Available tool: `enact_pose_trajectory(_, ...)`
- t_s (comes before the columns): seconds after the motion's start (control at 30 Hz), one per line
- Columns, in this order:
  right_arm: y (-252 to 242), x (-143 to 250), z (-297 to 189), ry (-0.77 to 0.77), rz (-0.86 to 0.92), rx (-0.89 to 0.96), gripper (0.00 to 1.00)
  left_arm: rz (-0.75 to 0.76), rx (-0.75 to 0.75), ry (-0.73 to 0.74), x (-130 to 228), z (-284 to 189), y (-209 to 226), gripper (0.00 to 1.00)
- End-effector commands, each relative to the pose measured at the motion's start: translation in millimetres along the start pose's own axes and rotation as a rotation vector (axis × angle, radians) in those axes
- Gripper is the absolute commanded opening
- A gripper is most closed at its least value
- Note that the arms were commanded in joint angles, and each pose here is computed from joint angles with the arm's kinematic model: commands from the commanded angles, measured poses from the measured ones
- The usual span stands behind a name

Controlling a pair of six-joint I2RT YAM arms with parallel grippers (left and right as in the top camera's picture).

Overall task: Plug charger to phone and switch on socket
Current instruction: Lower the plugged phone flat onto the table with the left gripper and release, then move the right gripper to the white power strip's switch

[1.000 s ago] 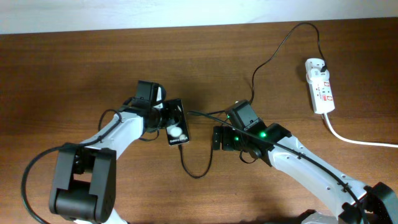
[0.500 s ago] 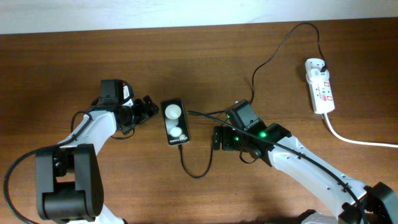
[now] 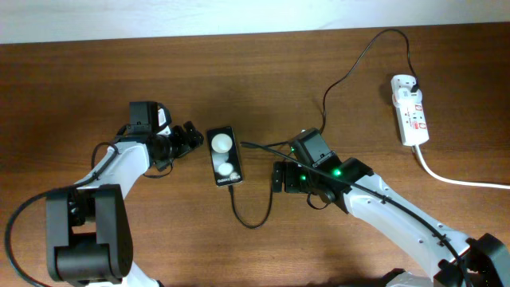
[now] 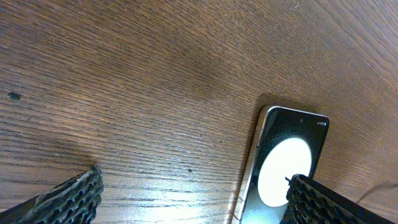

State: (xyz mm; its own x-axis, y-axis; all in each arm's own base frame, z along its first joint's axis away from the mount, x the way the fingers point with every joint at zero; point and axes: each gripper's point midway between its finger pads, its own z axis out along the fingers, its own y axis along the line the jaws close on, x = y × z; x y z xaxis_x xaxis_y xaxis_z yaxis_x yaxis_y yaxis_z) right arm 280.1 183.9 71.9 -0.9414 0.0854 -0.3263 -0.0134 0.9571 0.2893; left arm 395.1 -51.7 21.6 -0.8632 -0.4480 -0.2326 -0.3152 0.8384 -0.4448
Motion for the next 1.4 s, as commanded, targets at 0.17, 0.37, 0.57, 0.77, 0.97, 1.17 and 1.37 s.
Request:
enact_pose_trajectory(0.17, -1, -4, -3, -0.019, -0.002, 0.008, 0.99, 0.007, 0.0, -0.002, -1, 0, 1, 0.99)
enact_pose_trajectory(0.37, -1, -4, -3, -0.019, -0.002, 0.008, 0.99, 0.008, 0.0, -0.002, -1, 0, 0, 0.99)
enact_pose_trajectory(0.57, -7, 2, -3, 0.006, -0.001, 0.036, 0.99, 0.007, 0.0, -0.002, -1, 0, 1, 0.99)
enact_pose_trajectory(0.77, 0, -21, -47, -0.041, 0.018, 0.031, 0.99, 0.007, 0.0, -0.002, -1, 0, 1, 0.99)
enact_pose_trajectory(0.97, -58, -94, -137, -0.147, 0.272, 0.116, 0.99, 0.007, 0.0, -0.002, -1, 0, 1, 0.99)
enact_pose_trajectory(1.17, -123, -136, -181, -0.303, 0.475, 0.156, 0.99, 0.007, 0.0, -0.002, -1, 0, 1, 0.99)
enact_pose_trajectory(1.37, -168, -95, -155, -0.141, 0.523, 0.404, 0.99, 0.007, 0.0, -0.002, -1, 0, 1, 0.99)
